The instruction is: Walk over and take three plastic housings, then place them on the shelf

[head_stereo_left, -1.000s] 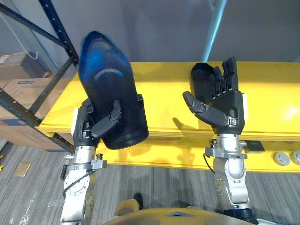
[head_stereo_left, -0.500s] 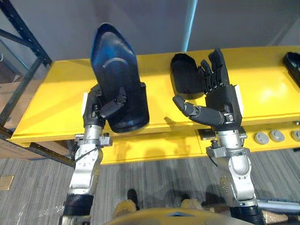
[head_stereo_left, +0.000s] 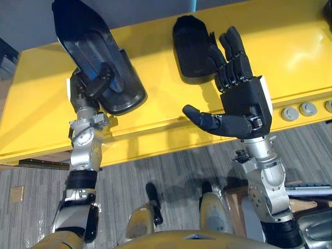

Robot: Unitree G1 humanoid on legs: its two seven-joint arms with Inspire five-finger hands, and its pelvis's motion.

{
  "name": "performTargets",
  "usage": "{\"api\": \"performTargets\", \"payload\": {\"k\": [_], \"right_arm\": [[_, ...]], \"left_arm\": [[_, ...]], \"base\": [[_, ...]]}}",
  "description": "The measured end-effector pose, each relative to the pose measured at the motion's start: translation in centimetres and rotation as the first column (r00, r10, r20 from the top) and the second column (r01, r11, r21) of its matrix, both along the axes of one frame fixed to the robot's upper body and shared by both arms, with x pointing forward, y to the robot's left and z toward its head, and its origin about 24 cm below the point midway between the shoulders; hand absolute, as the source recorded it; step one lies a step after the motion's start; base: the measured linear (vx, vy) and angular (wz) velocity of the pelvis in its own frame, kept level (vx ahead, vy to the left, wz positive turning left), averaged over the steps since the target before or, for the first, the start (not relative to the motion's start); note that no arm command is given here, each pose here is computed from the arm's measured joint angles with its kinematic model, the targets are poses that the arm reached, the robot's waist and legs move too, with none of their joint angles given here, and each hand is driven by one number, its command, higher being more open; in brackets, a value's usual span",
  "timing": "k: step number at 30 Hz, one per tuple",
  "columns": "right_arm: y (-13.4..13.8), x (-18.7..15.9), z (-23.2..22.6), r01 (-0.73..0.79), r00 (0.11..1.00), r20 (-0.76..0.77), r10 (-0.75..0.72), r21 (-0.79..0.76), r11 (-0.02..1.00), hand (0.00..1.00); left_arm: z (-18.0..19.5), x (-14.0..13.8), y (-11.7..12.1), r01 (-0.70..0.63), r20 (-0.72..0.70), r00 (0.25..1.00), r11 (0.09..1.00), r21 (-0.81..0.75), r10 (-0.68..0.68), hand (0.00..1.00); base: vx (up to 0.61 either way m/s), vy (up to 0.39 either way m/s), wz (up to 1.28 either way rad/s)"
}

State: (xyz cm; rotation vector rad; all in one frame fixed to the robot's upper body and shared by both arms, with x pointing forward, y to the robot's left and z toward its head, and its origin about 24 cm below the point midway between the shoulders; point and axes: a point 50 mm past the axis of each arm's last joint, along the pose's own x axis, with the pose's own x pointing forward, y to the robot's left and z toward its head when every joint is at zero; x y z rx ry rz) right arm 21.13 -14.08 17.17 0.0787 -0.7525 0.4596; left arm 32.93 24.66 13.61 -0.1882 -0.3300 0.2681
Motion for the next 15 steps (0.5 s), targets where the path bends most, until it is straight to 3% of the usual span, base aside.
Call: {"api": "performTargets", "payload": {"k": [10, 11, 15], "right_arm": [[1.0, 0.4, 0.6, -0.055, 0.998, -0.012, 0.055, -0.05, 0.997, 1.0], [1.1, 0.5, 0.6, -0.056, 0.998, -0.016, 0.055, -0.051, 0.997, 1.0], [1.1, 0.5, 0.6, -0.046, 0.999, -0.02, 0.045, -0.04, 0.998, 1.0]], "left_arm": [[3.9, 2.5, 1.5, 0.068, -0.053, 0.996, 0.996, 0.053, -0.065, 0.0], [4.1, 2.7, 1.8, 0.074, -0.073, 0.995, 0.996, 0.056, -0.07, 1.0], [4.2, 3.0, 2.2, 0.087, -0.111, 0.991, 0.994, 0.062, -0.08, 1.0]], "base": [[0.0, 0.0, 0.01], [0.01, -0.007, 0.03], [0.0, 0.0, -0.01]]}}
